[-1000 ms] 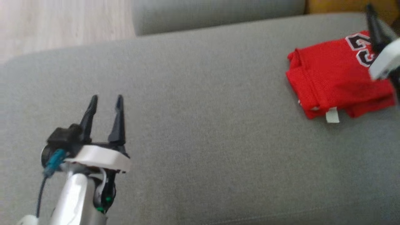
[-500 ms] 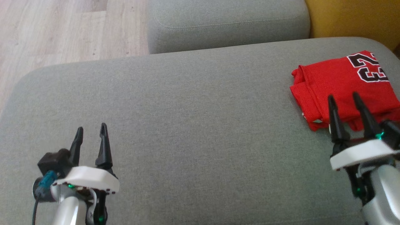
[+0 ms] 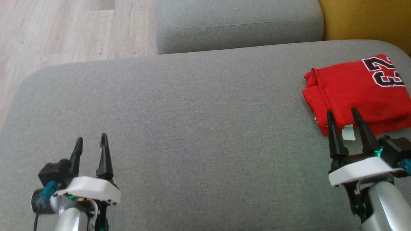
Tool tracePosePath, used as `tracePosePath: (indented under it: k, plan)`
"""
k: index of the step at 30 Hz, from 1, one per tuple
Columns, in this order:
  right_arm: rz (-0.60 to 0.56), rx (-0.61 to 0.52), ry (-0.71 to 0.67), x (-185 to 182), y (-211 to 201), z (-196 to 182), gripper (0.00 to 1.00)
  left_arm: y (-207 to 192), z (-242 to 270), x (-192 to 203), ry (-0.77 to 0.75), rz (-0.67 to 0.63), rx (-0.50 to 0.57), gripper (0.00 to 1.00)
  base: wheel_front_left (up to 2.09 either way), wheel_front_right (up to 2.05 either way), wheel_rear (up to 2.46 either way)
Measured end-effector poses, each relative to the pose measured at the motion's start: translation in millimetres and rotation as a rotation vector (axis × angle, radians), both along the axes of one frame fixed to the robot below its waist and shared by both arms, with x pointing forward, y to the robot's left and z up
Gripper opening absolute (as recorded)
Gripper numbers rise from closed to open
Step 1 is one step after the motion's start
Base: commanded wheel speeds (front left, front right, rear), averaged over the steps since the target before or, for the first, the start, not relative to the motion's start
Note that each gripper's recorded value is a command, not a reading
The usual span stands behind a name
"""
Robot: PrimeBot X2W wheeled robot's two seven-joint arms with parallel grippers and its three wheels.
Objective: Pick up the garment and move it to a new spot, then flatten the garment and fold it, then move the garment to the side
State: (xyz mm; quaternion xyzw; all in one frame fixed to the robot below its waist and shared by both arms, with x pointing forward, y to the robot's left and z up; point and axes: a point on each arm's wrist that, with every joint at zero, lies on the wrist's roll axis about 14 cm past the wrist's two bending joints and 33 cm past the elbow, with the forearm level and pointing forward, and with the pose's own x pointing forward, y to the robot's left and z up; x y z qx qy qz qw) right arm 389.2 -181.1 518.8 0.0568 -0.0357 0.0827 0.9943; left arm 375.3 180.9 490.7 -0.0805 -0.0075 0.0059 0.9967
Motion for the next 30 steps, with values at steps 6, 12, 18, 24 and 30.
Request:
tracePosePath:
  k: [6, 12, 18, 24, 30]
  plan:
    - [0.007, 0.007, 0.000, 0, 4, 0, 1.00, 1, 0, -2, -0.003, 0.006, -0.005, 1.00, 0.00, 0.00, 0.00]
    - [0.005, 0.018, 0.043, -4, 7, -14, 0.00, -2, -12, -6, 0.035, -0.004, -0.003, 0.00, 0.00, 0.00, 0.00]
    - [-0.013, 0.052, 0.182, -26, 6, -58, 0.00, -1, -56, -31, 0.181, 0.012, -0.041, 0.00, 0.00, 0.00, 0.00]
    - [-0.032, 0.120, 0.189, -23, 4, -56, 0.00, 1, -53, -27, 0.180, 0.027, -0.106, 0.00, 0.00, 0.00, 0.00]
    - [-0.051, 0.188, 0.201, -22, 2, -56, 0.00, 1, -51, -26, 0.178, 0.034, -0.173, 0.00, 0.00, 0.00, 0.00]
